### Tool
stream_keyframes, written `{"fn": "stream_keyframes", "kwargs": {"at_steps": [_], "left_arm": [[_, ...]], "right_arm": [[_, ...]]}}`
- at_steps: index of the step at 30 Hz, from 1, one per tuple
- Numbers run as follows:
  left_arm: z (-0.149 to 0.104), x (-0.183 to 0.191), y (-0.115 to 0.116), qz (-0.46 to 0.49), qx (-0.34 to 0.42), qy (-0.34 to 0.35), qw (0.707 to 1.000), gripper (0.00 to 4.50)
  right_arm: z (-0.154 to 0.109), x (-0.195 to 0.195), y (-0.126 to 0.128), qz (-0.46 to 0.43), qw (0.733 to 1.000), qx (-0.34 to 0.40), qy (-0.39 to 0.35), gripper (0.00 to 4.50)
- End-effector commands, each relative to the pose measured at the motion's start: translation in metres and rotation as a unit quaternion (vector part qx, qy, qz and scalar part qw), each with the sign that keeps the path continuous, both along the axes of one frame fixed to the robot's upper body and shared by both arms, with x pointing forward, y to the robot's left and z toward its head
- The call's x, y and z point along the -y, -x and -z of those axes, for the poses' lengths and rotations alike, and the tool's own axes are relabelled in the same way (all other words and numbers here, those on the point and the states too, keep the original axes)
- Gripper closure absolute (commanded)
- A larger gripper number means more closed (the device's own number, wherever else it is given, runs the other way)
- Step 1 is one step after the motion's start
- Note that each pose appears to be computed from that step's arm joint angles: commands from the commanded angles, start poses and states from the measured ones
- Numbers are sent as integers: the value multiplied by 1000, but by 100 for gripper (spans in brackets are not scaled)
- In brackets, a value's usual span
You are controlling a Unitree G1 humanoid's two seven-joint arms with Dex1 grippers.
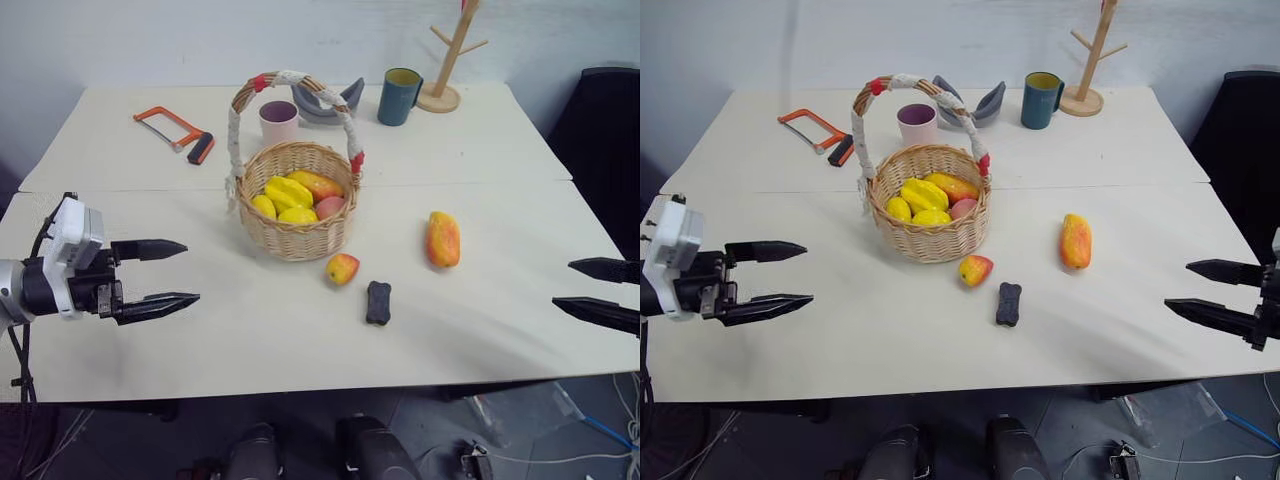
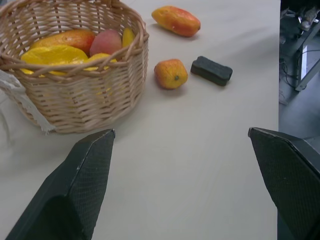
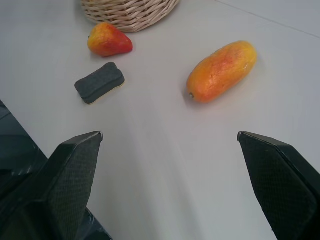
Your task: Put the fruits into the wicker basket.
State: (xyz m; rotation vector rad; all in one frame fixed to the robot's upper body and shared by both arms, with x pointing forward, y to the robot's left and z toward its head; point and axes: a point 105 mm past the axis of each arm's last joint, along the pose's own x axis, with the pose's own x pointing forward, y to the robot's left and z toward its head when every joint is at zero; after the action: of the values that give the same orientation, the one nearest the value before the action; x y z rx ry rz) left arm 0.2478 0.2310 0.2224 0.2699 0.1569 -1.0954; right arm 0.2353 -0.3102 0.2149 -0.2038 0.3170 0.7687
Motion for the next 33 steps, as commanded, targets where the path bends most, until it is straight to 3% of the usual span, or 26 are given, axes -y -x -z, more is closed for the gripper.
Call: {"fn": "stream_keyframes", "kwargs": {"at_steps": [1,7,21,28,33], "left_arm": [[2,5,4,21,8,-20,1000,0],[13,2,-3,7,-1,-44,999,0],[-2,9,-9,17,28,-24,999,0],[-2,59,8,129,14,-26,991,0],[8,77,13,175,19,-57,983,0]], "right_arm": [[-4,-2,-2,2,1000,14,11,5],[-2,-3,-1,6,1000,10,16,5],[-4,-9,-9,10,999,24,38,5],[-11,-79,-21,-95,995,39,21,5],[5,-134,-24,-198,976,53,77,5]]}}
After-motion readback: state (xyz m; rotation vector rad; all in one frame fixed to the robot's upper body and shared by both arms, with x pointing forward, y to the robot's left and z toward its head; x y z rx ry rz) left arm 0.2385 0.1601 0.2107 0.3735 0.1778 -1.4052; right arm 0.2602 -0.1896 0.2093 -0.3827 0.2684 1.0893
